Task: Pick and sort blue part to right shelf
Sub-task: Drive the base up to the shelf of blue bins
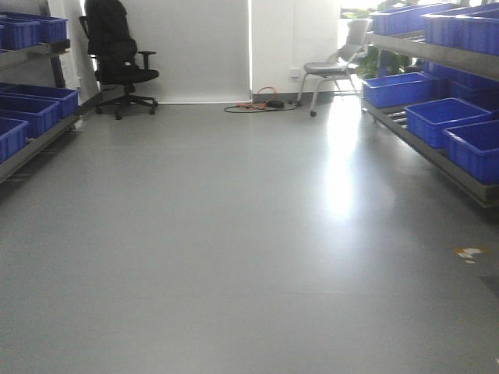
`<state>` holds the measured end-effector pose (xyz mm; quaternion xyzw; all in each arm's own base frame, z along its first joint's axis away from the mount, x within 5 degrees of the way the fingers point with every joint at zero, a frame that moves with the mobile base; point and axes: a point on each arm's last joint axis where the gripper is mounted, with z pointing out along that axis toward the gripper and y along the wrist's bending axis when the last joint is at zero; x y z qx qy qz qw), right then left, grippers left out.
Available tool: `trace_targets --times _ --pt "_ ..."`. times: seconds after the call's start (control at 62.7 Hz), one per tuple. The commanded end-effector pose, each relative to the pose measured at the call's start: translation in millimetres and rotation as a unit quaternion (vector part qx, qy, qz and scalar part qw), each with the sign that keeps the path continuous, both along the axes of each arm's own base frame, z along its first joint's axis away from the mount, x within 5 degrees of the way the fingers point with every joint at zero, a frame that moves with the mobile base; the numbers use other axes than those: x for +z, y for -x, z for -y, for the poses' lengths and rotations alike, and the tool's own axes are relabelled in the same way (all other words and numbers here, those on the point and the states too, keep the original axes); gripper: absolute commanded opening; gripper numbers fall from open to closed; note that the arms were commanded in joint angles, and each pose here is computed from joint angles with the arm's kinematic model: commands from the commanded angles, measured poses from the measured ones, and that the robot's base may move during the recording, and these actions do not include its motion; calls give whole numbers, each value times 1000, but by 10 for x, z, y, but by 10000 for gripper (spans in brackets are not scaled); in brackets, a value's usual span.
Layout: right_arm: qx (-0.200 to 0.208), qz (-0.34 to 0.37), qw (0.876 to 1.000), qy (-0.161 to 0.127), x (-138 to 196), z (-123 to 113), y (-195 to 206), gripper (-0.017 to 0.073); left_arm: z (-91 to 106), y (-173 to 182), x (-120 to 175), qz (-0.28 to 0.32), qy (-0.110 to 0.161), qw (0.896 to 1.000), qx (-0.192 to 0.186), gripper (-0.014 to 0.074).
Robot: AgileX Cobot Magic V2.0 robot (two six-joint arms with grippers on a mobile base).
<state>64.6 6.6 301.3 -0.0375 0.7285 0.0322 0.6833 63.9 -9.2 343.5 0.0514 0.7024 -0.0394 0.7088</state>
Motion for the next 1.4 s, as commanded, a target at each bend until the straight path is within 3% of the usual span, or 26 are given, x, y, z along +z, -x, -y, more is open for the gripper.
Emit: trace_targets --times 0.0,1.387 --pt "-5 56 998 -1 177 8 8 372 -9 13 169 55 12 998 3 332" --pt "-5 56 998 -1 177 8 8 372 -9 13 169 55 12 998 3 332"
